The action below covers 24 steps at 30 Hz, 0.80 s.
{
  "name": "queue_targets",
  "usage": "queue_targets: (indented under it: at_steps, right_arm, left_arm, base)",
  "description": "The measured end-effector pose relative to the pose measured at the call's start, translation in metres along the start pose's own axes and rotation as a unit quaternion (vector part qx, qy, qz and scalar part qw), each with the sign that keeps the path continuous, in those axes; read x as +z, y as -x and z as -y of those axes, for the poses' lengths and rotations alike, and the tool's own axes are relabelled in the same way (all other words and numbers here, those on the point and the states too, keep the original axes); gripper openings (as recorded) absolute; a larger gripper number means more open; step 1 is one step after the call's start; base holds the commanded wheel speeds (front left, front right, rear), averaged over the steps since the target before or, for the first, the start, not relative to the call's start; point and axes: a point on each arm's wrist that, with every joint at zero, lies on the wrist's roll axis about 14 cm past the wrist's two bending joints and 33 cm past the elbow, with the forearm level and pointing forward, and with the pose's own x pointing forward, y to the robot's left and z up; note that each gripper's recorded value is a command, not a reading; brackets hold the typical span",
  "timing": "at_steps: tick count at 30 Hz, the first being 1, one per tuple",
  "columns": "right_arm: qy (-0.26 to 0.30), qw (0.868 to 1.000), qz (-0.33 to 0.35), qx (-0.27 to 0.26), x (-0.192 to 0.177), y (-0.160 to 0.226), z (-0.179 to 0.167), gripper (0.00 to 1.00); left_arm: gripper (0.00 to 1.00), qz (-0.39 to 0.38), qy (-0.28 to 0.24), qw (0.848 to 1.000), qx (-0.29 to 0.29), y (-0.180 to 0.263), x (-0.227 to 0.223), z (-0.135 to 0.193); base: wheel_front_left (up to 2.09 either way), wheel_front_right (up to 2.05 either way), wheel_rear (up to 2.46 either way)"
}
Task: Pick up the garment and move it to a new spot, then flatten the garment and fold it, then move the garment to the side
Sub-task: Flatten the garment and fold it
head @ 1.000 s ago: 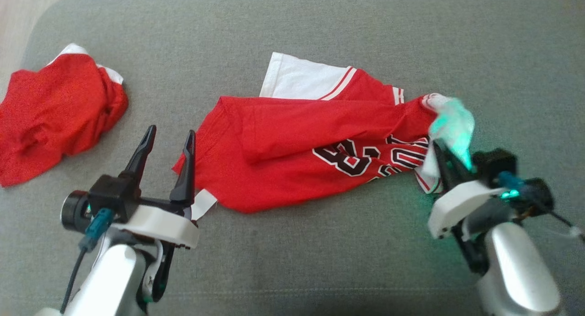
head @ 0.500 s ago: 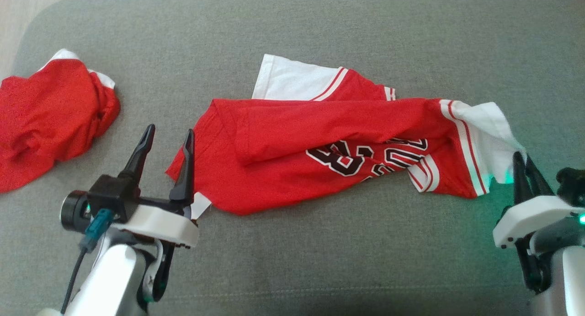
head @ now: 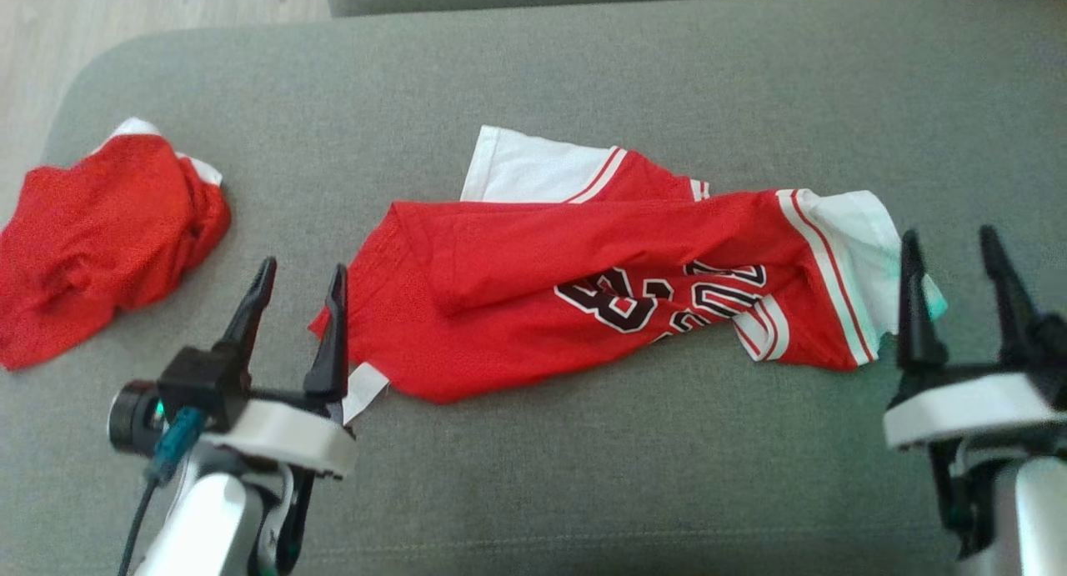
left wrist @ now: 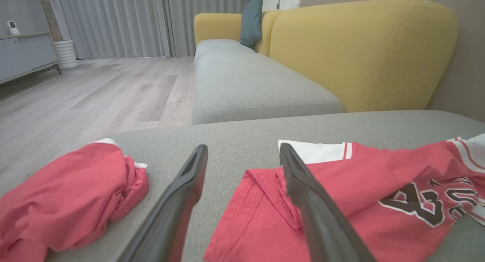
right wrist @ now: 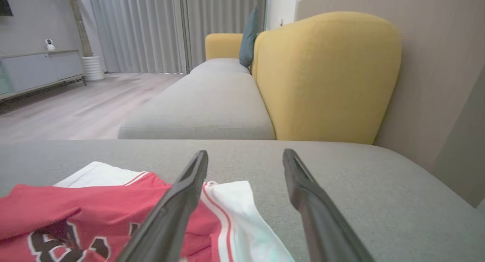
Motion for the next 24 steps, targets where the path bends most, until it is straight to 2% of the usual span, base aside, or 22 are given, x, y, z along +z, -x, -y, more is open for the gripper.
queue_targets:
  at_steps: [8,24]
  right_arm:
    - [-0.017,0.999,-0.009,0.032,0.003,0.029,-0.025,1.0]
    - [-0.025,0.999,-0.008,0.039,0.008,0.032,-0.03,1.0]
  left_arm:
    - [1.0,-0.009,-0.001,1.0,0.007,0.018,-0.003,0.0]
    - [1.0,-0.013,-0.001,1.0,0.012,0.024,-0.006,0.0]
  base:
    - [0.0,0.0,0.0]
    - [0.0,0.0,0.0]
